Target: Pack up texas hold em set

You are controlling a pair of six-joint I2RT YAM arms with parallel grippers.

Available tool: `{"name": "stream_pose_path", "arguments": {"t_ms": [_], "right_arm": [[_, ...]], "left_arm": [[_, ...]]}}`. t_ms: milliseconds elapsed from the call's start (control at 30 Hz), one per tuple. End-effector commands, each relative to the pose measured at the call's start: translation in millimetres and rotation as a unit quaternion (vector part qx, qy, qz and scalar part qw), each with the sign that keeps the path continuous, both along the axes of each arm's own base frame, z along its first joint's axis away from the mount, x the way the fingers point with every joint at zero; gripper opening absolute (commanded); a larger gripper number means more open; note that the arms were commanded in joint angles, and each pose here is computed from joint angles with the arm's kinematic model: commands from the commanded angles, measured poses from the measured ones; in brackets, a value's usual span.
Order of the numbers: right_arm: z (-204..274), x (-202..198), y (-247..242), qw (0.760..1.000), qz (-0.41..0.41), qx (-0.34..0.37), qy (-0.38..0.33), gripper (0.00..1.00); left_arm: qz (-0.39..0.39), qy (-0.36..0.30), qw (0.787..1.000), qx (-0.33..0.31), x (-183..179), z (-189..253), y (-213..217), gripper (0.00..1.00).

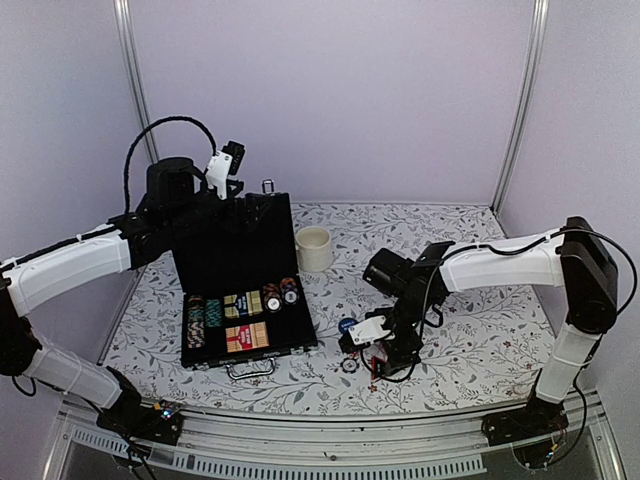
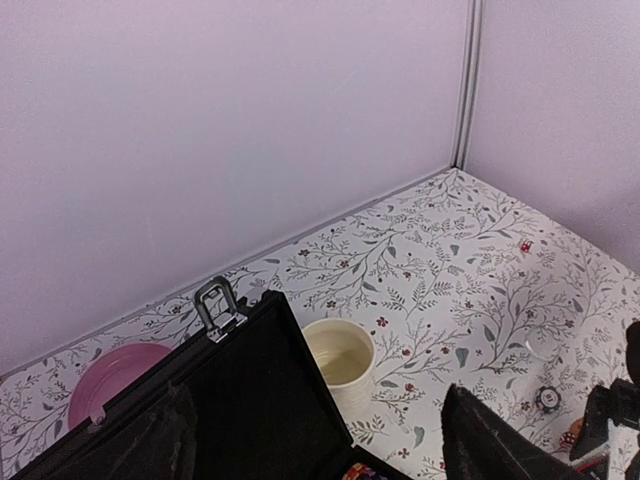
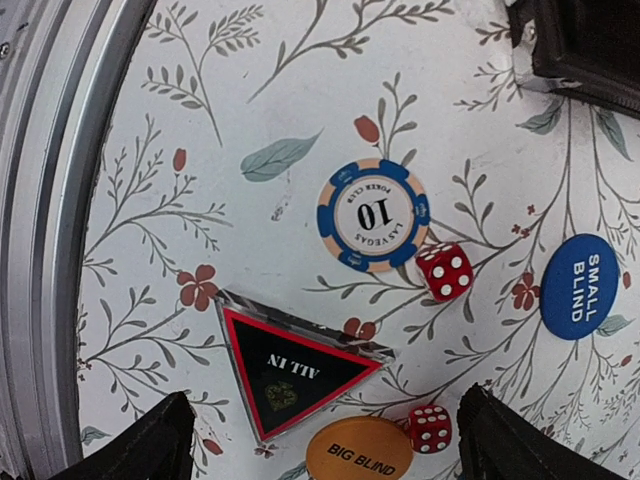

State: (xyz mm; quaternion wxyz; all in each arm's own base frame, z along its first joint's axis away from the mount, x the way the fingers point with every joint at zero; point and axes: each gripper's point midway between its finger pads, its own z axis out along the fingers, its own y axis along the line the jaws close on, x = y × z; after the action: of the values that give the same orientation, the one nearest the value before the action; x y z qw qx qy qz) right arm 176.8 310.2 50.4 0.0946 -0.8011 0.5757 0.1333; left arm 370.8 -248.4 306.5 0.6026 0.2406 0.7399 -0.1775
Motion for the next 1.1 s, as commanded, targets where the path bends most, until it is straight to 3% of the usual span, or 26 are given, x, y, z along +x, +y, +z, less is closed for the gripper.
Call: {"name": "stream_pose_path", "arguments": {"t_ms": [0, 433, 1067], "right_arm": [[-16.4, -0.6, -2.6, 1.000, 0.005, -0.028, -0.013, 0.92], [-36.5, -5.4, 0.1, 0.998, 0.006, -0.054, -0.023, 0.90], [-49.4, -8.7, -7.8, 0.995, 0.015, -0.097, -0.035, 0.63]], "left_arm": [[-0.004, 0.002, 1.000, 0.004, -1.6, -0.2, 1.3, 0.85], [-0.008, 0.002, 1.000, 0.007, -2.1, -1.6, 0.6, 0.85], [-0.005, 0.002, 1.000, 0.012, -0.9, -4.0, 1.1, 0.85]]}}
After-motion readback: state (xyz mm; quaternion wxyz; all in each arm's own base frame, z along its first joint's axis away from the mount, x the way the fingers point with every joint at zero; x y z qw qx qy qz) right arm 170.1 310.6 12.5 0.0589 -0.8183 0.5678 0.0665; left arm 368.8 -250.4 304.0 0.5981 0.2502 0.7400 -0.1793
